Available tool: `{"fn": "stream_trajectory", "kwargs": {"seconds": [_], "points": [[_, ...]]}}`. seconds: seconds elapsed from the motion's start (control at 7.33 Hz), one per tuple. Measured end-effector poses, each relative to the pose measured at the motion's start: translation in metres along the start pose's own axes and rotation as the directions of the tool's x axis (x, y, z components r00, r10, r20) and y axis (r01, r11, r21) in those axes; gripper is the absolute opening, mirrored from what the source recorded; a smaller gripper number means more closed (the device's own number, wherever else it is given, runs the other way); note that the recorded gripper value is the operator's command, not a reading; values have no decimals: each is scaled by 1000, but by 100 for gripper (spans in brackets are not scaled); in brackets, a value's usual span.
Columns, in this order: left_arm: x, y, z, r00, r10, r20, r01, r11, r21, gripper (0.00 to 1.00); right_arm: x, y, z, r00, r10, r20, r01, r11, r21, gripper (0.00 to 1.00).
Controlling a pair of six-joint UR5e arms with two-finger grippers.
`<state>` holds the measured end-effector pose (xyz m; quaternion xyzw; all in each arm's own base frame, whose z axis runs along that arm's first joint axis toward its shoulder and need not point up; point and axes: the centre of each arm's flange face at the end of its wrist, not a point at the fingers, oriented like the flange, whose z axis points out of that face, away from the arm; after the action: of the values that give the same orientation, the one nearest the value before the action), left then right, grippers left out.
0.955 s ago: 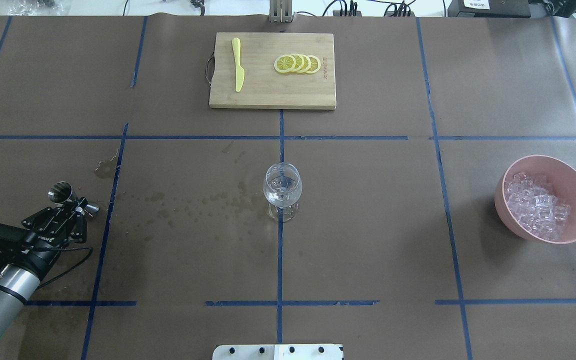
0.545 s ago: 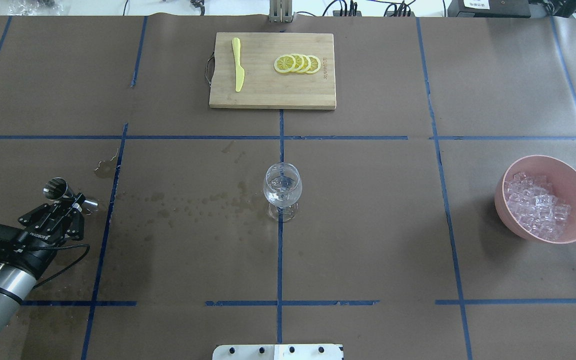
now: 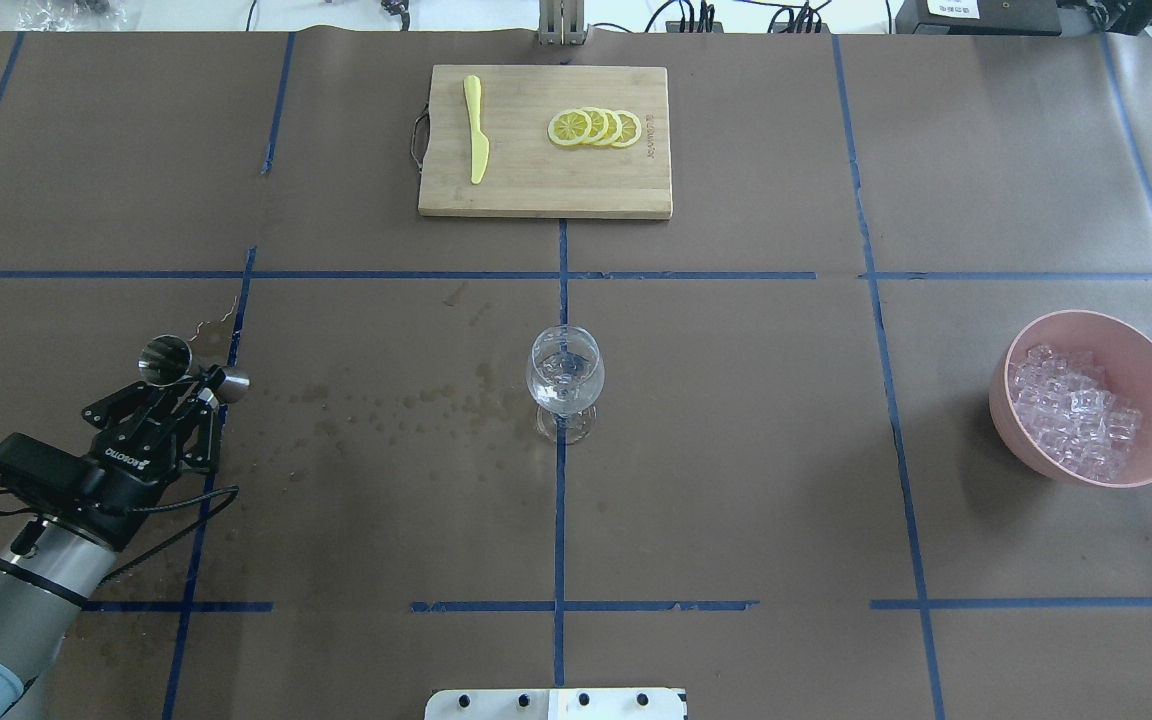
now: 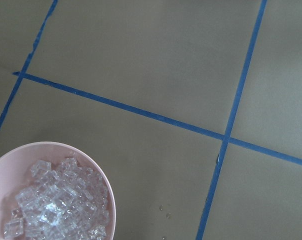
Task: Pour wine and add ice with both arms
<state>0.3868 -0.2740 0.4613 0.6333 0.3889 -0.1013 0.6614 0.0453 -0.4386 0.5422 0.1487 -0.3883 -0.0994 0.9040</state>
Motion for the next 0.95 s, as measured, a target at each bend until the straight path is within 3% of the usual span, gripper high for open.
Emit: {"fn": "stream_trajectory", "kwargs": {"seconds": [0.27,0.95], "points": [[56,-23,25,1000,-4,-14,5,999,34,0,1,2,1,1000,3,0,-3,1000,-2,100],[182,-72,78,981,190,32,-189,981,-51,0,1,4,1,1000,5,0,-5,1000,-5,100]]}}
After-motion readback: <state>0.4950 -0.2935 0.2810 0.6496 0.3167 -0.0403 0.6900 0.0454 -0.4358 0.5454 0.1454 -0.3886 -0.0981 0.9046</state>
